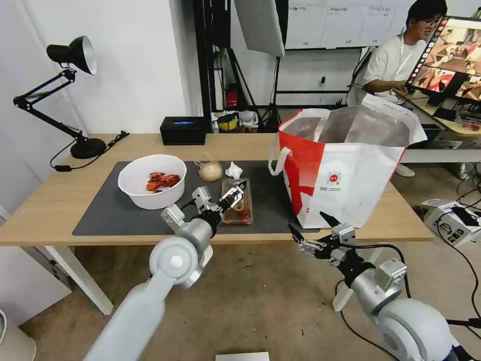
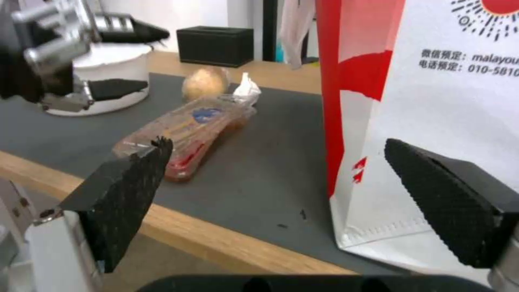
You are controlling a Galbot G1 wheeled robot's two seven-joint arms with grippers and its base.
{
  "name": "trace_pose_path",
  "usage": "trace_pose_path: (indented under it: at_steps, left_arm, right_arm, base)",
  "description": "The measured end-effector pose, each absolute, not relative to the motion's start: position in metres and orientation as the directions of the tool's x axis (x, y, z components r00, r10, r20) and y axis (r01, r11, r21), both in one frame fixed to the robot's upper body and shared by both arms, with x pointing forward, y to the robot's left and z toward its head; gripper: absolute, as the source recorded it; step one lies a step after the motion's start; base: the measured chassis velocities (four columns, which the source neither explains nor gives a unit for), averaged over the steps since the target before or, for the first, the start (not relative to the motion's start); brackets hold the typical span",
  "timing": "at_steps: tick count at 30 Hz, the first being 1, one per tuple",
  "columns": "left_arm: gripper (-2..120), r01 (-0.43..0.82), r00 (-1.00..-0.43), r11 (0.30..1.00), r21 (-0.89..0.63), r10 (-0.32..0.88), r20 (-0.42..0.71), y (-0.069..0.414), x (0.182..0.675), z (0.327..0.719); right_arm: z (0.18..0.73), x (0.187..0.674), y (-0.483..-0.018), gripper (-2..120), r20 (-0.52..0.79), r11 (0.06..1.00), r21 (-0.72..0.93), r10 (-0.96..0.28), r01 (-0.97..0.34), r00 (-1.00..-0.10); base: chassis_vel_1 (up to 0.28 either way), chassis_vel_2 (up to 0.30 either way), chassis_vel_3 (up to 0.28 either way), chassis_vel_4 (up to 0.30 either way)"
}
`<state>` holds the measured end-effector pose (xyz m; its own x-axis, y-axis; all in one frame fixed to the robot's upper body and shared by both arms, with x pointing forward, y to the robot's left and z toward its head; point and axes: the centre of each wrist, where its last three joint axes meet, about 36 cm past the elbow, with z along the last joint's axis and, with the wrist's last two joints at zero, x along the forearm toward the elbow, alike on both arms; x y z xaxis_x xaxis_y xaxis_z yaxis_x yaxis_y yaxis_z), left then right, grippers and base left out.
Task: Pick up the trash from the table and place it into the takeout bag.
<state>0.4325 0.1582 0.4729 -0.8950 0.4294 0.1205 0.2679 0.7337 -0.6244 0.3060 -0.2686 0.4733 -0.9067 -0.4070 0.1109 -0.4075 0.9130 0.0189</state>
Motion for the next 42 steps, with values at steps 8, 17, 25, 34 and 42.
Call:
trace_pose_path:
  at_steps: [8,17,25,34,42]
  left_arm:
    - [85,0.501,-0.851,0.838,-0.216,0.523,0.055,0.185,0.445,0.45]
    - [51,0.609,-0.791,0.793,-0.018,0.609,0.064,0.222,0.459,0.436]
    - [23,0.651,-0.756,0.759,0.006,0.648,0.089,0.229,0.457,0.42]
    - [0,0.65,-0.757,0.76,0.012,0.646,0.1,0.232,0.458,0.415]
    - [0,0.66,-0.748,0.751,-0.013,0.658,0.081,0.224,0.455,0.407]
  right_arm:
    - [0.483,0.307,-0.261,100,0.086,0.895,0.183,-0.428,-0.408,-0.9]
    - [0.494,0.322,-0.252,100,0.059,0.811,0.438,-0.456,-0.387,-0.888]
    - [0.495,0.347,-0.241,100,0.071,0.759,0.53,-0.484,-0.378,-0.872]
    - [0.5,0.382,-0.231,100,0.086,0.72,0.589,-0.508,-0.367,-0.857]
    - [0.504,0.425,-0.213,100,0.167,0.683,0.674,-0.513,-0.282,-0.842]
  base:
    - [0.0,0.0,0.0,0.0]
    - [0.0,0.0,0.0,0.0]
    - [0.0,0.0,0.0,0.0]
    - [0.0,0.0,0.0,0.0]
    - [0.0,0.0,0.0,0.0]
